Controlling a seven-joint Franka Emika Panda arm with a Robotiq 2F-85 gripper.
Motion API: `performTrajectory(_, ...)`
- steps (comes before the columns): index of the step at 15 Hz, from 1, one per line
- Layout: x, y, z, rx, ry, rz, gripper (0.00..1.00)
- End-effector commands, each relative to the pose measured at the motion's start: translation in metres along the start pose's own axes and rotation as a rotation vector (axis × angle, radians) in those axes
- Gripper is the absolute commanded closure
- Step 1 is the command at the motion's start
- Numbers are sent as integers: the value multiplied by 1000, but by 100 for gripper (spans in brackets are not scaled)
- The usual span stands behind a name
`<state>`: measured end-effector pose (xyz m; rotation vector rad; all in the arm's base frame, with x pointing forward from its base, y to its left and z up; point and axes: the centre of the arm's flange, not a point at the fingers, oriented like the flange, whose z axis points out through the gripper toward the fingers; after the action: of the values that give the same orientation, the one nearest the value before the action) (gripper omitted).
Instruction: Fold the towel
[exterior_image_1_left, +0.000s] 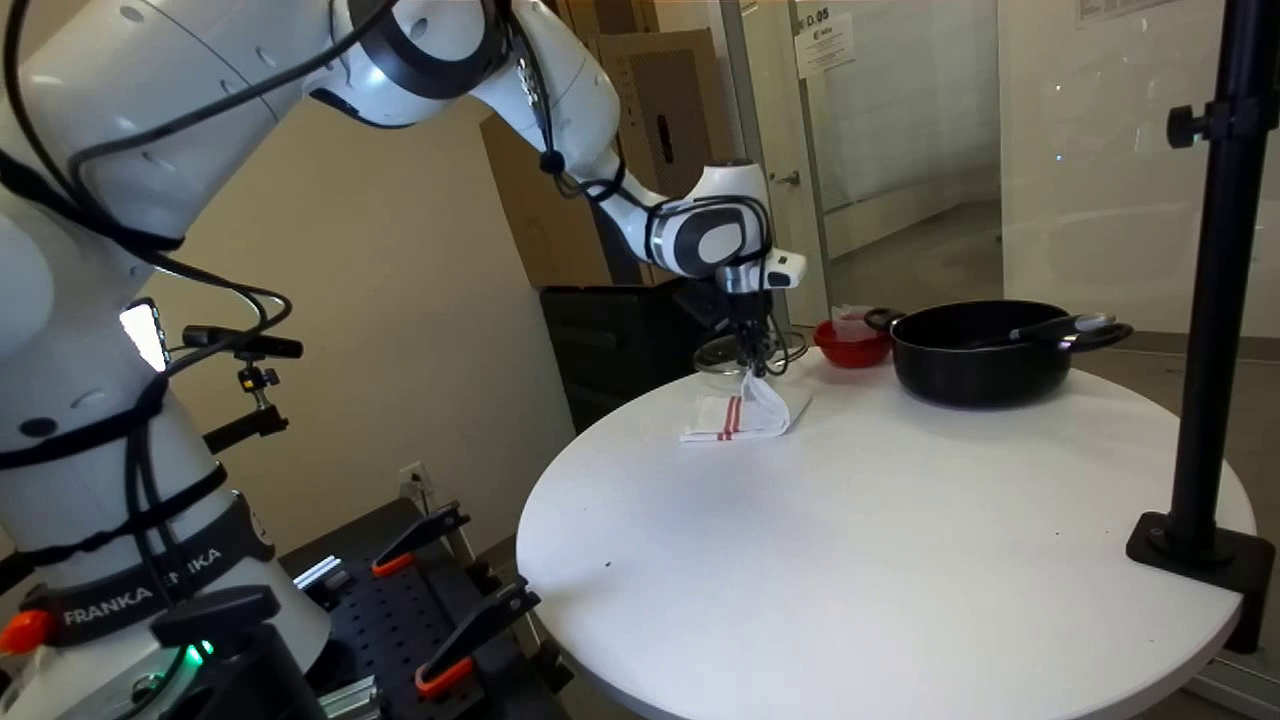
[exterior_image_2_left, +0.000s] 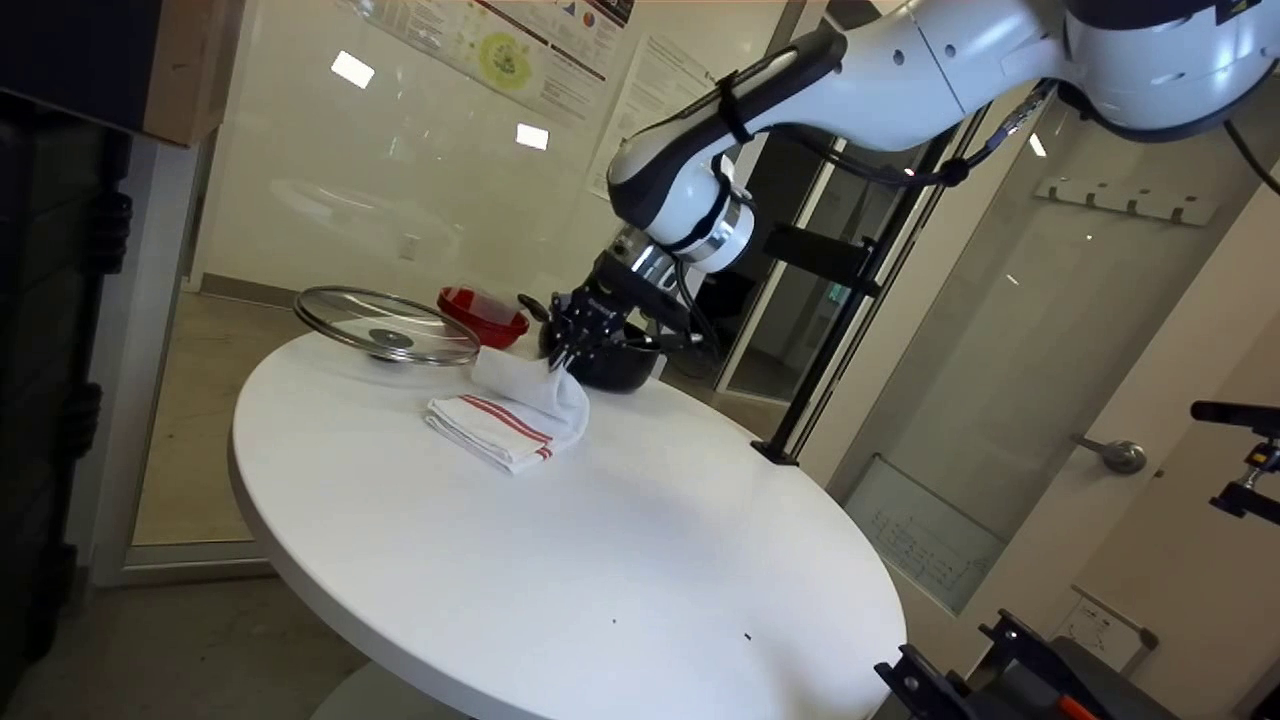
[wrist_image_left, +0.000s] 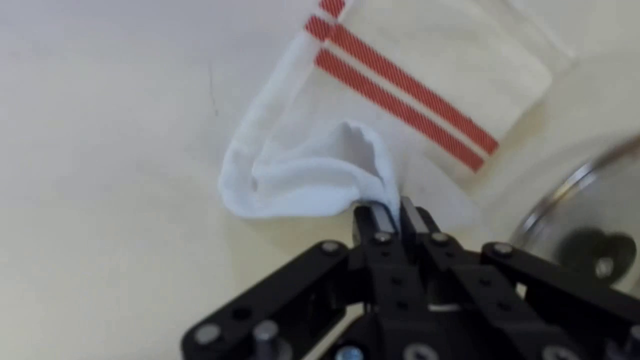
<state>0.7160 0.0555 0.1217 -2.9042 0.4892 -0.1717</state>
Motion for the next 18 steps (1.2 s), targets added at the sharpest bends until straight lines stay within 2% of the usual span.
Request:
performTrajectory(1,-74,-9,43,-114,-54,-163,96)
performTrajectory(4,-115,-16,64,-182,-106,-303,96)
performTrajectory(8,-141,-29,65,-203,-74,-419,95)
performTrajectory(12,-152,-39,57,-197,-75,-426,95)
performTrajectory(18,-159,-57,12,-93,-50,-394,96)
